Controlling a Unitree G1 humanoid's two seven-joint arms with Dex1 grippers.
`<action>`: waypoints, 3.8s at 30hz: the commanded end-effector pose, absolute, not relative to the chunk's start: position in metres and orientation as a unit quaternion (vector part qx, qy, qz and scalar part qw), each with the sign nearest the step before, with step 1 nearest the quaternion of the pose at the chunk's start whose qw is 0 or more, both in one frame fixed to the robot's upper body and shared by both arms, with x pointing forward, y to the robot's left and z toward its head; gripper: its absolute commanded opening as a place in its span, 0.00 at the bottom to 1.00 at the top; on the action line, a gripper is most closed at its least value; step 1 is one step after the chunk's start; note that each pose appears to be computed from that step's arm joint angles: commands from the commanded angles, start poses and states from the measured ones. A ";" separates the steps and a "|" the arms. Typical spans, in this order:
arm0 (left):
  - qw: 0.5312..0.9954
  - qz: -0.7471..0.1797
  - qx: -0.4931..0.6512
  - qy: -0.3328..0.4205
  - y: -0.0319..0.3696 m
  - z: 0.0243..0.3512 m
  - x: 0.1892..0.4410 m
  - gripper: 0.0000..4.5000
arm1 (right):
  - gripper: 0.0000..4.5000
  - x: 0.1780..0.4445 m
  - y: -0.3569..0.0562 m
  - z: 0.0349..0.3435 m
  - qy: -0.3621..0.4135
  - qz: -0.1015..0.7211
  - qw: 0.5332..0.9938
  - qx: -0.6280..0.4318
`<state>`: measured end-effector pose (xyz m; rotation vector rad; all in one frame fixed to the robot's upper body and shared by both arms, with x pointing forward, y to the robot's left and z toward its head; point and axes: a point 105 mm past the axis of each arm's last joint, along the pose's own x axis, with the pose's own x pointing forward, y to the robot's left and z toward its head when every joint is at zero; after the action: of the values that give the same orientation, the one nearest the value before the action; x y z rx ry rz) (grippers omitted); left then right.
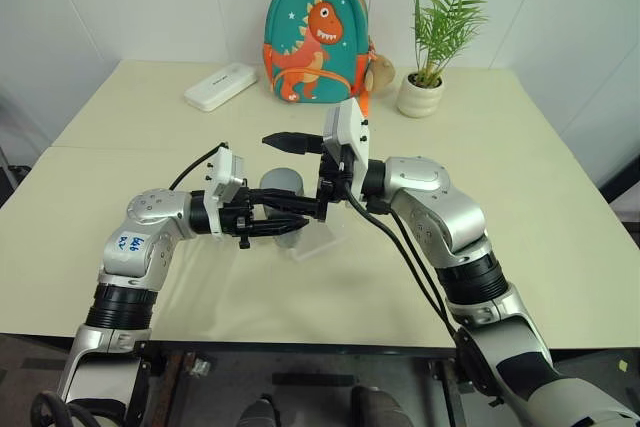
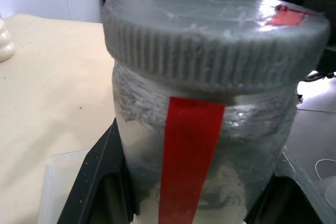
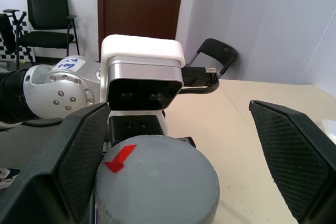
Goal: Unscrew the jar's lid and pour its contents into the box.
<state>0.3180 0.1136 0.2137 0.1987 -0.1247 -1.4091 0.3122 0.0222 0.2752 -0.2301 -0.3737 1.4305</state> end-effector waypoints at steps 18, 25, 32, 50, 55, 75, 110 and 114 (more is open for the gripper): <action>0.743 -0.655 0.105 -0.088 0.114 0.232 0.314 0.44 | 0.99 0.334 -0.070 0.300 -0.128 0.663 0.736 -0.053; 0.746 -0.651 0.108 -0.087 0.116 0.232 0.317 0.44 | 0.99 0.307 -0.043 0.299 -0.124 0.708 0.695 -0.030; 0.745 -0.653 0.105 -0.087 0.113 0.231 0.317 0.44 | 0.99 0.295 0.004 0.290 -0.112 0.714 0.691 -0.026; 0.744 -0.656 0.096 -0.086 0.110 0.230 0.315 0.44 | 0.99 0.326 0.007 0.293 -0.125 0.660 0.740 -0.048; 0.745 -0.656 0.094 -0.080 0.111 0.226 0.313 0.44 | 0.99 0.336 -0.015 0.295 -0.124 0.642 0.754 -0.055; 0.756 -0.642 0.100 -0.082 0.118 0.229 0.314 0.44 | 0.99 0.328 -0.051 0.296 -0.106 0.648 0.753 -0.038; 0.753 -0.645 0.096 -0.082 0.113 0.227 0.315 0.44 | 0.99 0.325 -0.006 0.282 -0.093 0.637 0.762 -0.069; 0.755 -0.644 0.097 -0.081 0.114 0.227 0.315 0.44 | 0.99 0.321 -0.011 0.280 -0.087 0.650 0.752 -0.067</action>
<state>0.3215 0.1128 0.2147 0.1852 -0.1174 -1.3833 0.3198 -0.0001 0.2702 -0.1527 -0.1524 1.4453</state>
